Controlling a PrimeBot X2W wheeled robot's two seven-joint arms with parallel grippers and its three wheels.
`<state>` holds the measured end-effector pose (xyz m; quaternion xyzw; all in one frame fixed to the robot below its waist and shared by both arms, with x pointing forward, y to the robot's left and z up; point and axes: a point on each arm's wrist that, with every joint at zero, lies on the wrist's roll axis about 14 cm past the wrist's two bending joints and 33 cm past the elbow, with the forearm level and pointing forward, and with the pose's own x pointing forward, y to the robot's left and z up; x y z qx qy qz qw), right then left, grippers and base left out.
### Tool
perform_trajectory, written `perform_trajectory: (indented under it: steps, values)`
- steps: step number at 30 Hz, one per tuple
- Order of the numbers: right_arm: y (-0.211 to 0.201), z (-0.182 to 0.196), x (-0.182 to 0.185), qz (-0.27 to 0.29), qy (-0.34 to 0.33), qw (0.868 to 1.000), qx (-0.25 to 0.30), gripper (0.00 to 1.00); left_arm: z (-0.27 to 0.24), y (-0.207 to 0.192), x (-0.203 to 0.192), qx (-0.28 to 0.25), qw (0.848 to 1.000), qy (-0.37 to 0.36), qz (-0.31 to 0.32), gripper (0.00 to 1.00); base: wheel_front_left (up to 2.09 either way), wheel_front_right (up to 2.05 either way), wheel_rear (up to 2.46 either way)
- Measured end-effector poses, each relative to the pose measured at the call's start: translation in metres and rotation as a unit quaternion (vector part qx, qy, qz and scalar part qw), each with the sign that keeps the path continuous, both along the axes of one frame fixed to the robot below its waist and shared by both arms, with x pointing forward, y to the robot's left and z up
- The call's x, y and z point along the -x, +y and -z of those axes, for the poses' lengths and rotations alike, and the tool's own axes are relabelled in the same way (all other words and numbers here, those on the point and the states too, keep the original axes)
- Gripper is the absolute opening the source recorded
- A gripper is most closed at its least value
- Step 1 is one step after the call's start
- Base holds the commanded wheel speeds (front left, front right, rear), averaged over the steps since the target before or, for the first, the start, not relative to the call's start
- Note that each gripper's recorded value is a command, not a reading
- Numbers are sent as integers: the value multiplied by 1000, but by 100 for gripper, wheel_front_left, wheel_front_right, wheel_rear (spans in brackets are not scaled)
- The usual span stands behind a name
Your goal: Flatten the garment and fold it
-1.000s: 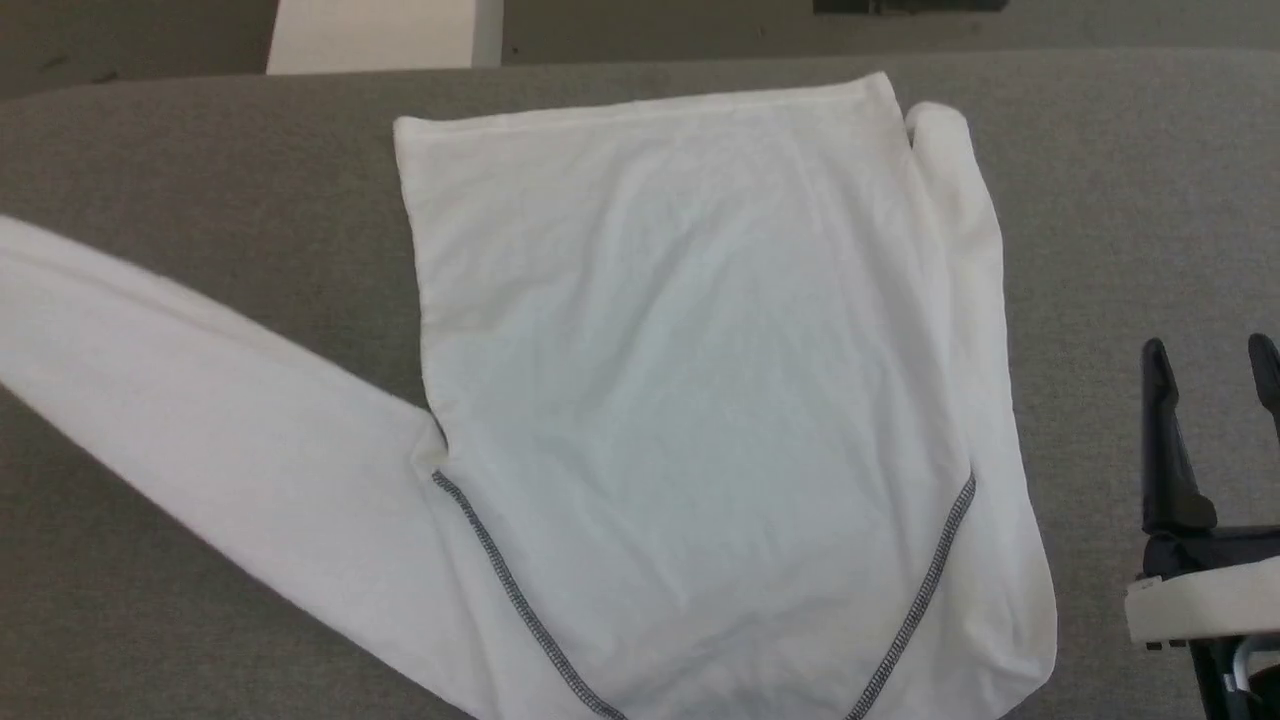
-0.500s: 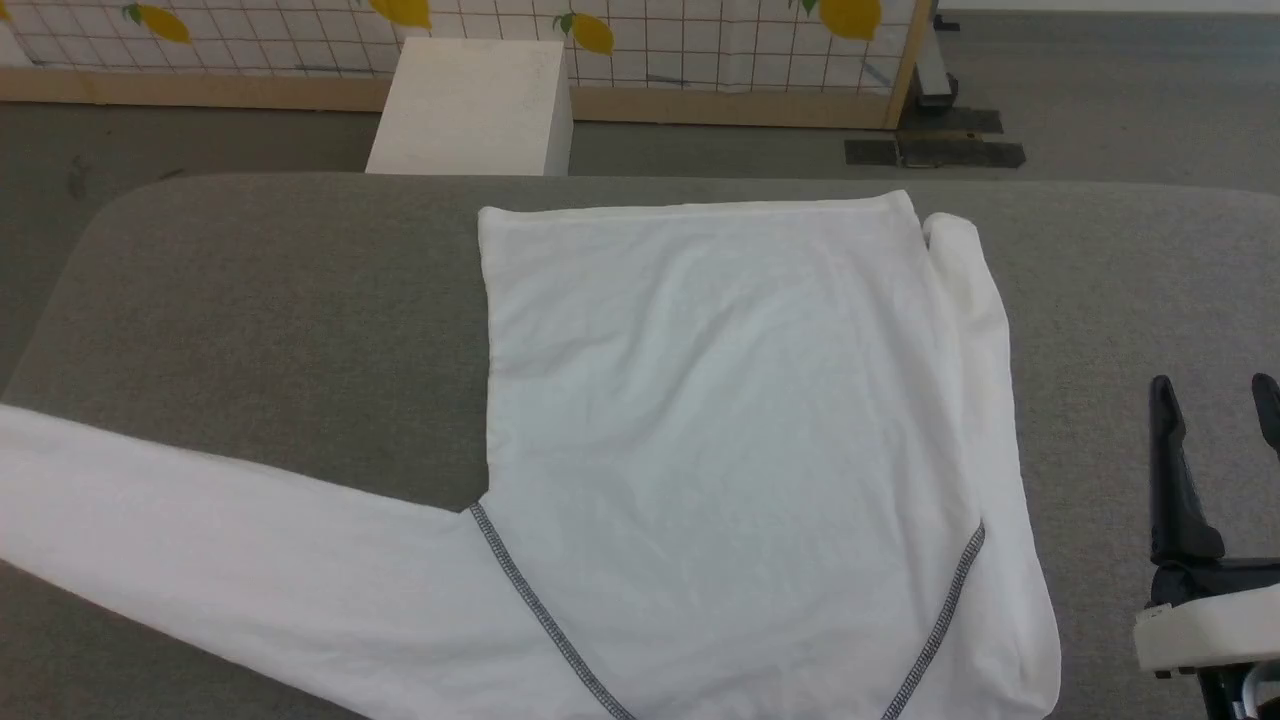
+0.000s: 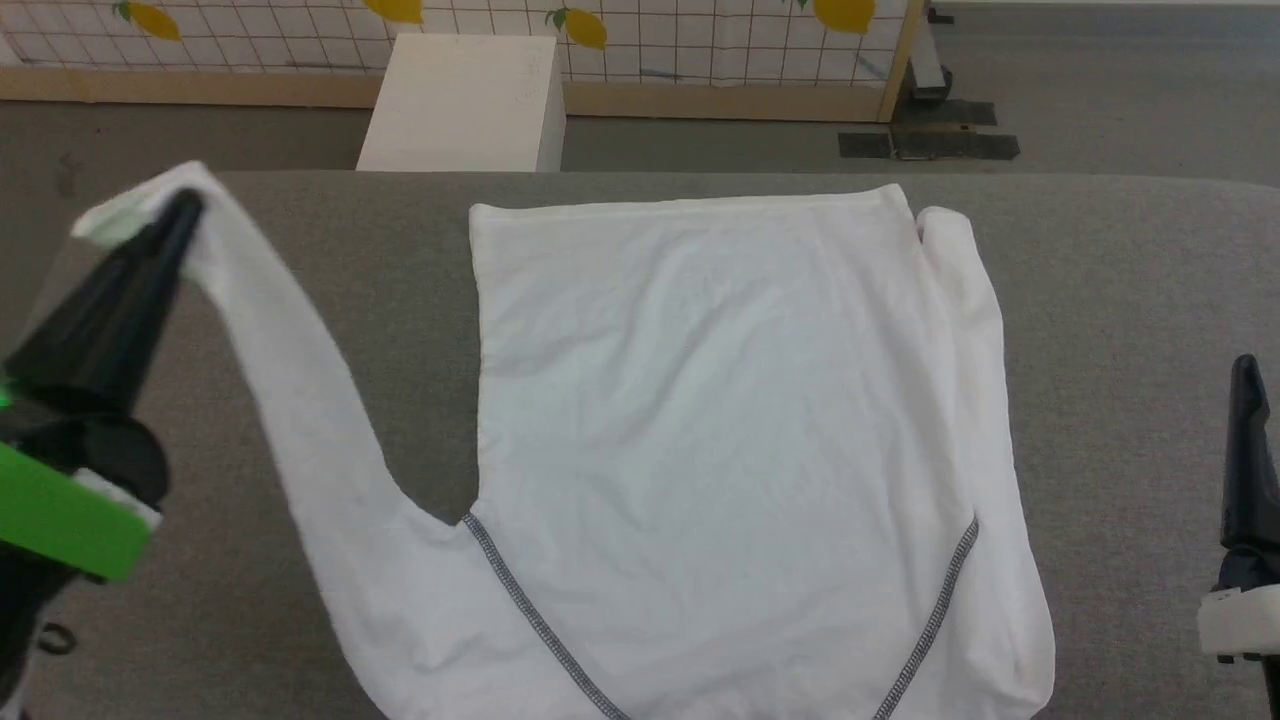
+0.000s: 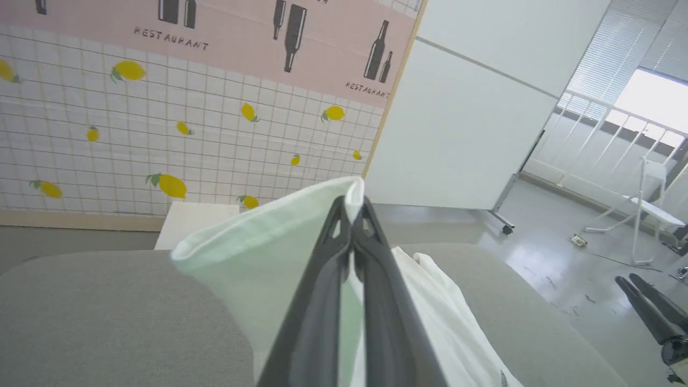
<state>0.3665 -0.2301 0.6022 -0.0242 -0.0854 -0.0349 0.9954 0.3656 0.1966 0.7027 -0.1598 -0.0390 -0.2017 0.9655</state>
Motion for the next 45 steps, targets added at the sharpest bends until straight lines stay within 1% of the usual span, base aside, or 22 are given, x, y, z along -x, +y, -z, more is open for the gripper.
perform_trajectory:
  steps: [4, 7, 10, 11, 14, 17, 19, 20, 23, 25, 27, 28, 29, 30, 31, 33, 36, 37, 41, 43, 45]
  values:
    - [-8, -2, -2, 13, -3, 1000, 2, 100, 2, -68, 1, 10, 995, 13, 102, 0, 0, 0, 0]
    - [-16, -2, -3, 26, -3, 1000, 4, 100, 12, -126, 4, 4, 982, 28, 186, 0, 0, 0, 0]
    - [-27, 2, -4, 43, 4, 999, 7, 100, 24, -178, 10, 8, 965, 47, 257, 0, 0, 0, 0]
    - [-39, 7, -3, 62, 11, 998, 9, 100, 47, -224, 16, 21, 946, 85, 312, 0, 0, 0, 0]
    - [-52, 12, -1, 81, 18, 997, 10, 100, 81, -258, 22, 17, 930, 125, 346, 0, 0, 0, 0]
    - [-61, 18, 1, 95, 26, 995, 9, 100, 113, -283, 25, 28, 917, 162, 363, 0, 0, 0, 0]
    - [-66, 22, 3, 102, 31, 994, 9, 100, 131, -296, 24, 47, 912, 185, 363, 0, 0, 0, 0]
    - [-67, 24, 3, 105, 34, 994, 8, 100, 143, -304, 28, 47, 906, 198, 370, 0, 0, 0, 0]
    - [-70, 31, 4, 109, 42, 993, 8, 100, 181, -319, 30, 34, 898, 233, 372, 0, 0, 0, 0]
    - [-71, 34, 4, 111, 46, 993, 6, 100, 216, -322, 30, 3, 897, 257, 360, 0, 0, 0, 0]
    - [-71, 34, 3, 111, 46, 993, 5, 100, 246, -321, 32, -18, 890, 290, 351, 0, 0, 0, 0]
    - [-70, 35, 4, 110, 48, 993, 4, 100, 260, -320, 34, -29, 887, 304, 345, 25, 0, 0, 0]
    - [-70, 36, 5, 111, 49, 993, 4, 100, 270, -319, 34, -36, 886, 313, 340, 31, 0, 0, 0]
    - [-70, 36, 5, 111, 49, 993, 4, 100, 280, -318, 35, -45, 885, 321, 334, 96, 0, 0, 0]
    - [-71, 36, 6, 112, 49, 993, 3, 100, 287, -316, 33, -52, 886, 324, 327, 100, 0, 0, 0]
    - [-71, 35, 8, 113, 47, 993, 3, 100, 287, -313, 25, -51, 894, 314, 315, 100, 0, 0, 0]
    - [-71, 31, 9, 112, 44, 993, 3, 100, 266, -318, 16, -17, 904, 290, 315, 100, 0, 0, 0]
    - [-71, 30, 9, 112, 42, 993, 5, 100, 255, -319, 10, -5, 909, 275, 313, 100, 0, 0, 0]
    - [-65, 22, 8, 102, 34, 994, 4, 100, 205, -309, -23, 40, 941, 198, 273, 100, 0, 0, 0]
    - [-61, 19, 8, 96, 30, 995, 5, 100, 182, -290, -41, 59, 957, 157, 237, 100, 0, 0, 0]
    - [-56, 17, 7, 88, 29, 996, 3, 100, 160, -259, -59, 58, 975, 105, 187, 100, 0, 0, 0]
